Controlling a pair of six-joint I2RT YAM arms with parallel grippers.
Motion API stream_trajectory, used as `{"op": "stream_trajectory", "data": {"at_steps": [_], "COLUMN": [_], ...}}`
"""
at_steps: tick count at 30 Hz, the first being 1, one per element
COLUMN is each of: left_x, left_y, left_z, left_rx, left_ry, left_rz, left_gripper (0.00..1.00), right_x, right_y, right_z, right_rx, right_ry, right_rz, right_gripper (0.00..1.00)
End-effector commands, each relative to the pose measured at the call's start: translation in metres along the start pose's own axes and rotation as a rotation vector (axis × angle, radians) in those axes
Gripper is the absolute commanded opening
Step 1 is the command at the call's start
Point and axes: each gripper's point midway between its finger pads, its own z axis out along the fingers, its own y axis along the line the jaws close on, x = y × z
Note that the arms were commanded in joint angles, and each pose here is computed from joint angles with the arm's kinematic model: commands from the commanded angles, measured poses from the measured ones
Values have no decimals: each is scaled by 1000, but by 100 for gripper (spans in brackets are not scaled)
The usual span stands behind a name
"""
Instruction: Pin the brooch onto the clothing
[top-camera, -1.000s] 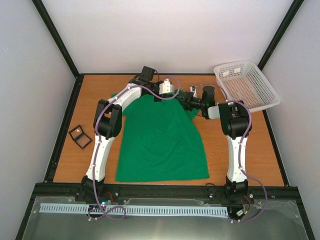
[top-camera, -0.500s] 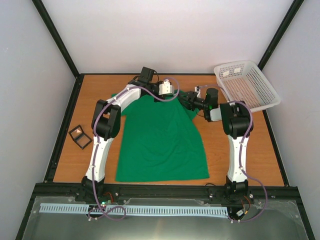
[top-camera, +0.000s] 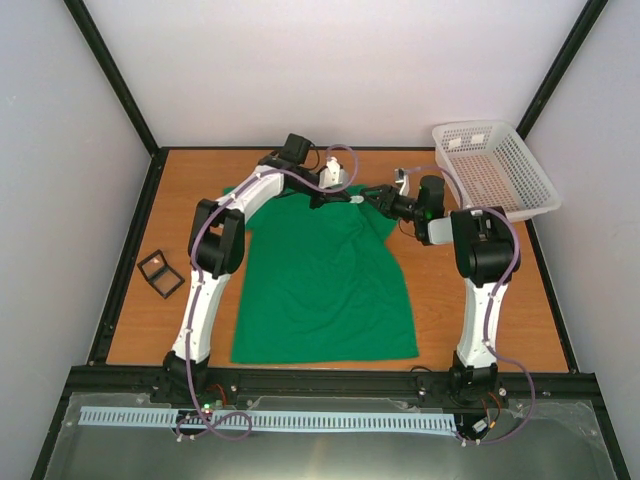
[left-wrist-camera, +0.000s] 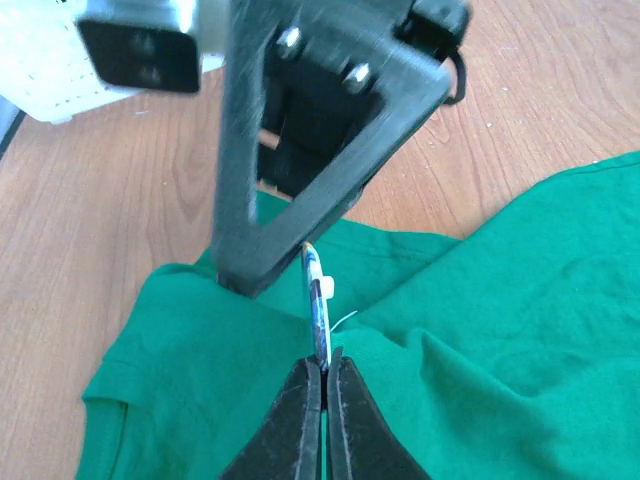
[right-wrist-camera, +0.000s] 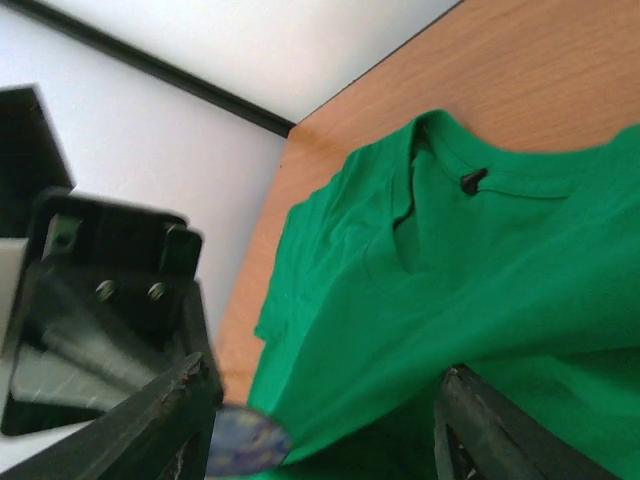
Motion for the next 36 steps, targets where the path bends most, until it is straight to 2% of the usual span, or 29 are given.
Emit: {"op": "stream_trajectory", "data": {"at_steps": [1,8,11,17,23,36], "left_x": [0,10,10,11,11,11], "left_y": [2,2,6,6,5,6], "left_z": [-7,-6,-11,-11,-12,-12], "left_rx": [42,53,50,55,57,55], "left_ry": [-71,-75,-95,-105,-105,-106], "left_rz": [-55,-92,-104,-121,-132,-132], "left_gripper": [1,1,1,1,1,1], "right_x": [-4,9,19,35,40,39], "right_y": [22,17,18,20,15,2], "right_z": [-20,-29,-29,-8,6,21], "right_rx": [16,57,25,-19,-37,-31], "right_ry": [-17,49,70,108,107,76], "right_rz": [-255,-387,-412,-408,-371,-314], "right_gripper": [60,61,57,53,41,42]}}
